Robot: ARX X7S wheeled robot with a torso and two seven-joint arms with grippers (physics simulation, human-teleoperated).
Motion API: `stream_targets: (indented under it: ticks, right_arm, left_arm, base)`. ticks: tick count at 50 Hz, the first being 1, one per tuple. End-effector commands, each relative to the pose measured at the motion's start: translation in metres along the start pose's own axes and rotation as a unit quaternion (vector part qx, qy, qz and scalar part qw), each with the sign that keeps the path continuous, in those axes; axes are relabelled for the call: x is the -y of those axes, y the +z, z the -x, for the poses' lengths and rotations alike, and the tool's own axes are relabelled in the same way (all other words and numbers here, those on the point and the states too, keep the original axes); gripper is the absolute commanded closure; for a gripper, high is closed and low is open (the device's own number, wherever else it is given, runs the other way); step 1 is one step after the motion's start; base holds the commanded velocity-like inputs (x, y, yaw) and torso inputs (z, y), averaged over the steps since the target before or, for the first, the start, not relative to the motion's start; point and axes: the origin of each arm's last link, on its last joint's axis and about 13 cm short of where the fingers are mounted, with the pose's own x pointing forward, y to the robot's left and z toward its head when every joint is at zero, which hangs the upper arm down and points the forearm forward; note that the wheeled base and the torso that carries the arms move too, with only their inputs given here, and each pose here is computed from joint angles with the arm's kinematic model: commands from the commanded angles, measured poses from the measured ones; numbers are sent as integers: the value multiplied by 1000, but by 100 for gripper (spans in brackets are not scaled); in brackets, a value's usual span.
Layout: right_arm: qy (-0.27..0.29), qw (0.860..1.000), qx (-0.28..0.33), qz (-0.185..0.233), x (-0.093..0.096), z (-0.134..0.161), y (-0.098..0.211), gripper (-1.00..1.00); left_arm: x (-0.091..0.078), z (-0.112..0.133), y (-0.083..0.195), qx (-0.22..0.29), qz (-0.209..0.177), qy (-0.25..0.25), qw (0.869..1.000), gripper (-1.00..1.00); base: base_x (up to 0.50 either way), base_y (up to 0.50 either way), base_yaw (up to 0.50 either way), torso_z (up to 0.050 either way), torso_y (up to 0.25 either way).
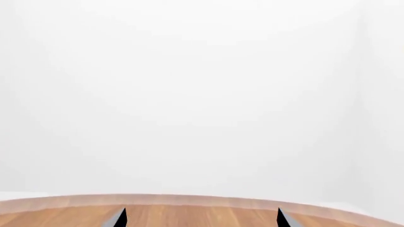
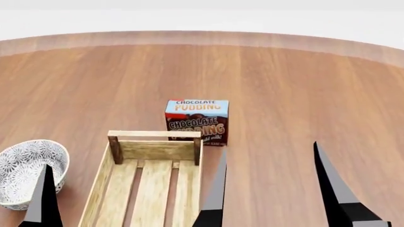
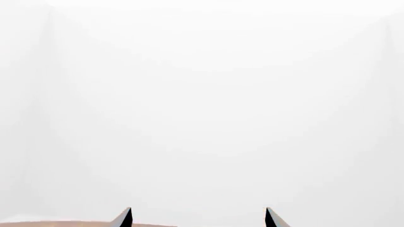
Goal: Pick up the bowl on the left and put it in the tray.
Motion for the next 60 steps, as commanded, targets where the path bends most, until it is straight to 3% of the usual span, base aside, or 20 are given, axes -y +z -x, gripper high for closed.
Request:
stream_targets:
  ticks: [1,4,11,35,40,60]
  right_arm:
    - [-3,1000,14,-4,2,1,5,-100]
    - [-9,1000,17,-8,3,1,5,-100]
    - [-5,1000,6,29,3,1,3,-100]
    - [-6,1000,9,25,3,2,5,-100]
    - [-8,1000,19,-7,4,2,7,-100]
    - [-12,1000,21,-5,4,2,6,-100]
  left_arm:
    - [-4,-4,-1,11,-4,20,1000,-100]
    - [-4,-4,-1,11,-4,20,1000,-100]
    - [-4,-4,-1,8,-3,22,1000,-100]
    - [-3,-4,-2,2,-6,25,1000,-100]
    - [-3,-4,-1,-1,-2,26,1000,-100]
    - [-3,-5,-3,-16,5,25,1000,-100]
  base:
    - [0,0,0,0,10]
    - [0,0,0,0,0]
    - [0,263,0,0,0]
    - [0,500,0,0,0]
    - [0,400,0,0,0]
    - [0,0,0,50,0]
